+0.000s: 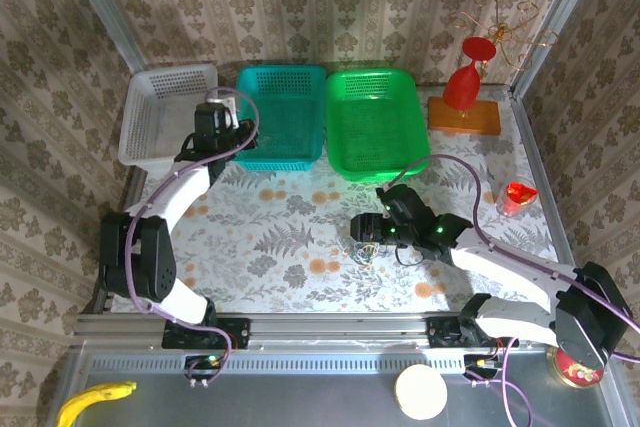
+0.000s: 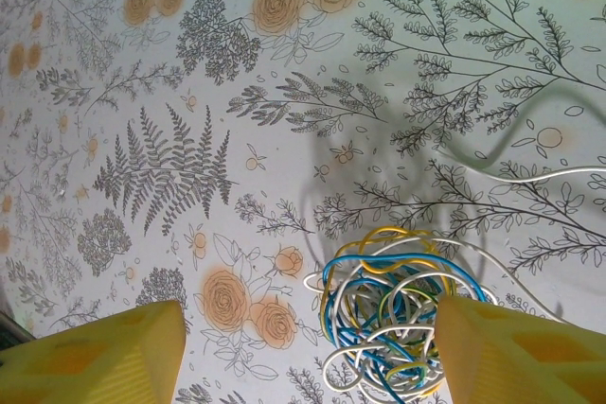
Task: Untangle the cables
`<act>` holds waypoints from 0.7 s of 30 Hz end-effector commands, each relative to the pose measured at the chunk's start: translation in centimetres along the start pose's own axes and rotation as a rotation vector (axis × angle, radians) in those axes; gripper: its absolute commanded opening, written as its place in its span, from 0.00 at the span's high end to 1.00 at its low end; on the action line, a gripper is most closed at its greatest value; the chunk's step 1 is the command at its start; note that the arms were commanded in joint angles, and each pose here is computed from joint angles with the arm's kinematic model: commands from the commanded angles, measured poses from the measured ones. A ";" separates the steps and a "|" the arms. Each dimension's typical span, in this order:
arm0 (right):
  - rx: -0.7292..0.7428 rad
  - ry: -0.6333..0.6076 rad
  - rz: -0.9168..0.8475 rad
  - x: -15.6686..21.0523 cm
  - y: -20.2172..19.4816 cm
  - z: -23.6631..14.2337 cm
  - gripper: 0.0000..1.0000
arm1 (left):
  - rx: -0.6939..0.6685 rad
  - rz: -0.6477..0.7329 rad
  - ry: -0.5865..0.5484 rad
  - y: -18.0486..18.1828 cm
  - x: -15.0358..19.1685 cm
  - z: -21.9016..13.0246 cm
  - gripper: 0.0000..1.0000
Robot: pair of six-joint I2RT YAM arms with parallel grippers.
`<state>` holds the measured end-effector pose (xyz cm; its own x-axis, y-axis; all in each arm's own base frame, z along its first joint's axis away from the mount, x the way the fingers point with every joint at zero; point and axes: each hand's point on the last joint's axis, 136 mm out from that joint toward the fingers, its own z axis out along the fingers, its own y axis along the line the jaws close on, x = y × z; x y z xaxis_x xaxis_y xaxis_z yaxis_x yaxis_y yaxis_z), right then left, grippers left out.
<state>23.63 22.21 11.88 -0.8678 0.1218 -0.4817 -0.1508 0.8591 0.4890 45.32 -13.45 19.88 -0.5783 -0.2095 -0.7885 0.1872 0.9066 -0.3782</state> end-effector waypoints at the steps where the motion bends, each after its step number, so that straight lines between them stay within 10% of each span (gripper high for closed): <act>1: 0.003 -0.014 -0.014 -0.5 0.1 -1.0 0.28 | 0.022 0.063 -0.047 -1.1 -1.7 0.1 1.00; 6: 0.013 -0.015 -0.011 -0.3 -0.5 -1.2 0.28 | 0.038 0.089 -0.018 -1.8 -1.1 0.6 1.00; 13: 0.020 -0.022 -0.008 -0.3 -0.9 -1.6 0.28 | 0.086 0.146 0.006 -4.6 -1.4 0.6 0.45; 21: 0.037 -0.015 -0.012 0.0 -1.7 -1.6 0.29 | 0.171 0.233 0.107 -9.6 1.5 2.1 0.33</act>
<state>23.66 21.03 13.02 -0.8529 0.1358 -0.5042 -0.1519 0.8592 0.4885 44.96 -20.93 23.46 -0.5354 -0.0389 -0.8437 0.3979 0.8695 -0.2926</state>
